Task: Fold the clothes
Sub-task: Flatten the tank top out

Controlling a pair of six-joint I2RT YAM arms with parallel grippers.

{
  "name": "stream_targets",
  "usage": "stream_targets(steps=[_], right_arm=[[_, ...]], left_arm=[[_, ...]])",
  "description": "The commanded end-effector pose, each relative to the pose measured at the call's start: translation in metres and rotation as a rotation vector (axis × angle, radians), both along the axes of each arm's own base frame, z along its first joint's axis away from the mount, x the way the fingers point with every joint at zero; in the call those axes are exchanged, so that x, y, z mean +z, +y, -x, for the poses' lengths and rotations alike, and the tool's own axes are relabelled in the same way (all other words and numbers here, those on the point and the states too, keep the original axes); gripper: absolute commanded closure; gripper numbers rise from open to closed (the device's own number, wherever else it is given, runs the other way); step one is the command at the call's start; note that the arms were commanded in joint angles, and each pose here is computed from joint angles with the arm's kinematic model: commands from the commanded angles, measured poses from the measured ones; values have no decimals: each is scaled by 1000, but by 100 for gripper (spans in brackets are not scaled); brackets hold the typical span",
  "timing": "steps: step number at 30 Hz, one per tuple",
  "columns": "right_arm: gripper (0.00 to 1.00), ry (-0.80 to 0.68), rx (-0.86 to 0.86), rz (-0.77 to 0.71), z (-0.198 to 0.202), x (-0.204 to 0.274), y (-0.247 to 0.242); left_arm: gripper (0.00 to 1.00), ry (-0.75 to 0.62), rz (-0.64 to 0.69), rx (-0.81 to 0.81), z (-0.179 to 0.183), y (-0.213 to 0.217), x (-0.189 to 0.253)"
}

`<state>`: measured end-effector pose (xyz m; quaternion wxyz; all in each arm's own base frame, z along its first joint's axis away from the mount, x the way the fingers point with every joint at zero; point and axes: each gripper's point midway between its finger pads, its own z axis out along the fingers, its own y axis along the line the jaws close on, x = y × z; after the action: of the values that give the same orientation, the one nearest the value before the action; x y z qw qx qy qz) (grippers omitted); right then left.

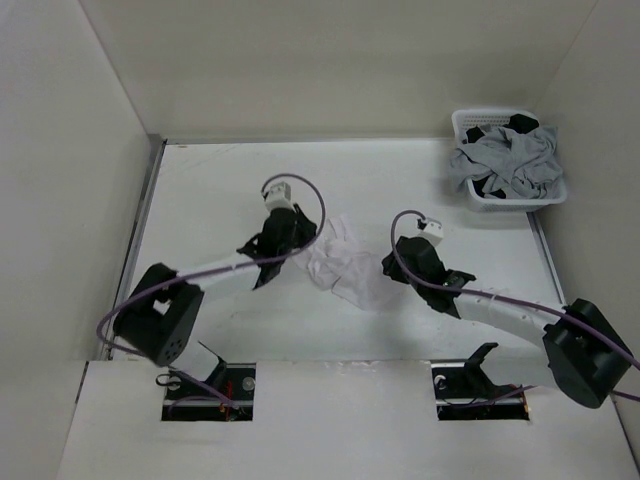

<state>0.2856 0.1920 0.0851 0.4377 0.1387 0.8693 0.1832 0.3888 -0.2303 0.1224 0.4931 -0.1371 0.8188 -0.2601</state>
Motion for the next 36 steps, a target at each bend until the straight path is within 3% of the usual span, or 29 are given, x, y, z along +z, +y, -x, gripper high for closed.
stream_targets(steps=[1, 4, 7, 11, 15, 25, 28, 36], right_arm=[[58, -16, -8, -26, -4, -3, -1], [53, -12, 3, -25, -6, -7, 0], [51, -13, 7, -22, -4, -12, -1], [53, -18, 28, -45, -4, -13, 1], [53, -25, 44, -61, -2, -10, 3], [51, -43, 62, -84, 7, -10, 2], [51, -44, 66, -96, 8, -10, 3], [51, -58, 56, -112, 13, -7, -2]], left_arm=[[89, 16, -85, -39, 64, 7, -17], [92, 21, -97, -42, 102, 19, -19], [92, -8, -98, -162, 138, 1, -17], [81, -21, -183, -350, 167, -40, -33], [71, -28, -251, -460, 169, -73, -50], [54, 4, -279, -433, 154, -77, -76], [56, 10, -275, -461, 154, -84, -82], [78, 16, -249, -461, 150, -86, -84]])
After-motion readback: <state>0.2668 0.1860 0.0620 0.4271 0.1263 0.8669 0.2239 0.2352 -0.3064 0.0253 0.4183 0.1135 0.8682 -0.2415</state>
